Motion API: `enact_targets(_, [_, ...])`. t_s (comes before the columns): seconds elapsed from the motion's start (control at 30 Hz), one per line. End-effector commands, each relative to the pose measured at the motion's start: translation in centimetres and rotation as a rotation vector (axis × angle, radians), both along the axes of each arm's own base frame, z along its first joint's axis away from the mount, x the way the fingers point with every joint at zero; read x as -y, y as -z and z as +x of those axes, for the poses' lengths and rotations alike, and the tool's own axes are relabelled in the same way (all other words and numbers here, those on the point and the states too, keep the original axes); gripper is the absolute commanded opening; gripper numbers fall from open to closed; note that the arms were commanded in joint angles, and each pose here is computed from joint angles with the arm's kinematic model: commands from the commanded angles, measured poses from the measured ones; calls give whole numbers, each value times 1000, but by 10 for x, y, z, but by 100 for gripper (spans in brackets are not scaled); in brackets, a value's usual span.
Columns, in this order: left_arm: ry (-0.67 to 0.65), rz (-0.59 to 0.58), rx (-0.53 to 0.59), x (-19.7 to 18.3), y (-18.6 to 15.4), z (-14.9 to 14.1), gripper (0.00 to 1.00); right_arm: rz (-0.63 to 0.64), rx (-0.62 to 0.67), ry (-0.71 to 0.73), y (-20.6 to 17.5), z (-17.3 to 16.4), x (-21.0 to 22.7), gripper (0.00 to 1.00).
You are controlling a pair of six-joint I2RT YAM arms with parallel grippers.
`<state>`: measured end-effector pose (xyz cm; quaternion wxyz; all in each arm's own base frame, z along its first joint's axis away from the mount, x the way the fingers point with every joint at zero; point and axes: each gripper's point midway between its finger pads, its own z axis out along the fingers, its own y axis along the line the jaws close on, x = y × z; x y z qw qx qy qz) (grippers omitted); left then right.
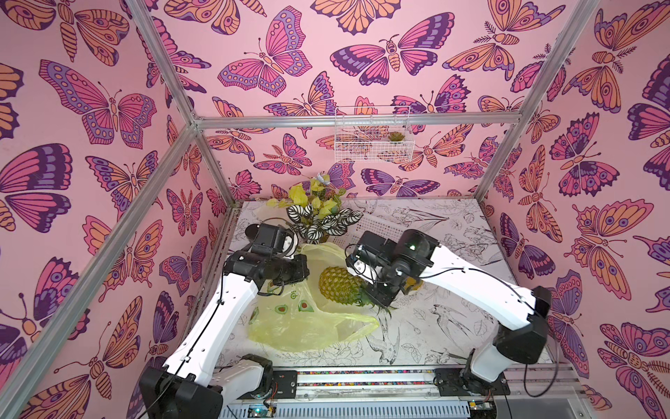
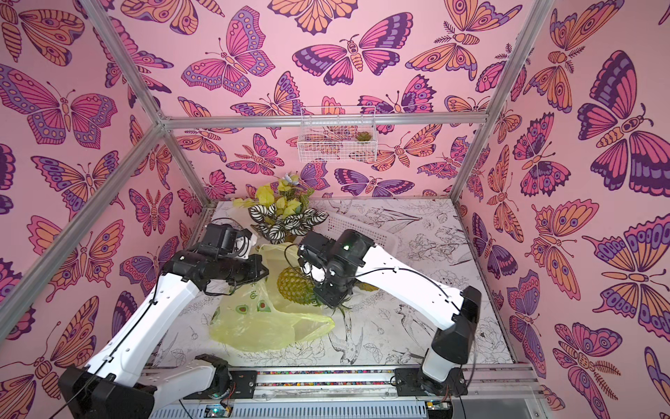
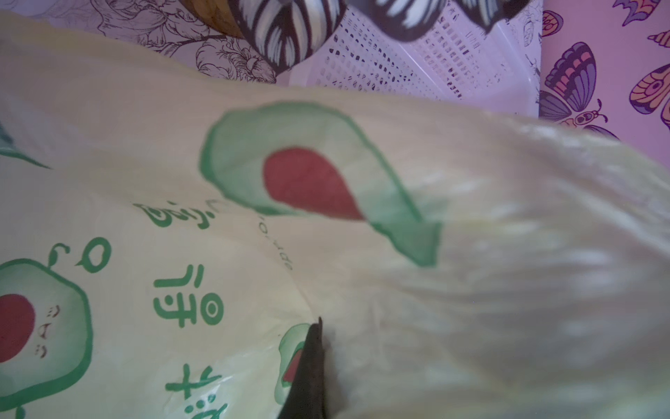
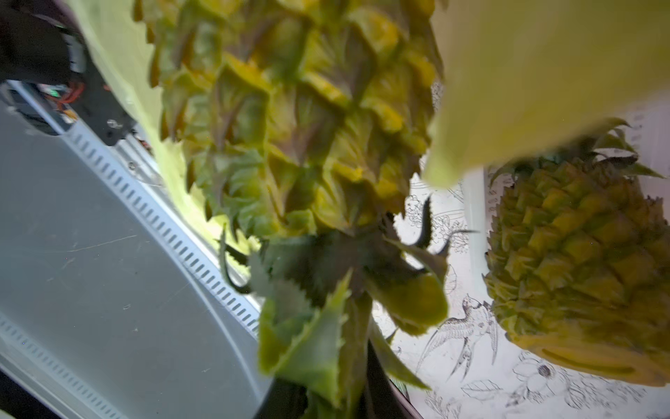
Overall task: Place the pineapple into a plastic bag & tie a knot
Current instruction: Place the pineapple in the plastic bag.
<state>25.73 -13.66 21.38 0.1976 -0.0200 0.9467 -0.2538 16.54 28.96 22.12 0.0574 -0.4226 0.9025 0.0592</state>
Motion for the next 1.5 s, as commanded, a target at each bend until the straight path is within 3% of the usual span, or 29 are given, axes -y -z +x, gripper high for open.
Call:
enact_targets(0.0, [58, -25, -9, 6, 1, -9, 0, -66, 75, 37, -7, 14, 3, 0])
enact_targets(0.13, [83, -48, -33, 12, 4, -12, 0, -25, 56, 21, -2, 16, -21, 0])
enact_targets(0.33, [117, -72, -43, 18, 4, -13, 0, 138, -32, -35, 14, 10, -69, 0])
enact_targets(0.47, [115, -73, -45, 18, 4, -11, 0, 164, -53, -99, 31, 10, -86, 0])
enact_targets(0.97, [147, -75, -96, 22, 22, -15, 0, 345, 218, -298, 90, 23, -129, 0])
enact_targets(1.1, [132, -67, -109, 21, 27, -14, 0, 342, 220, -263, 102, 28, -134, 0])
enact_targets(1.3, [88, -66, -131, 18, 41, -13, 0, 404, 211, -179, 120, 34, -150, 17])
enact_targets(1.47, [75, -58, -146, 16, 51, -15, 0, 405, 225, -144, 130, 39, -149, 54])
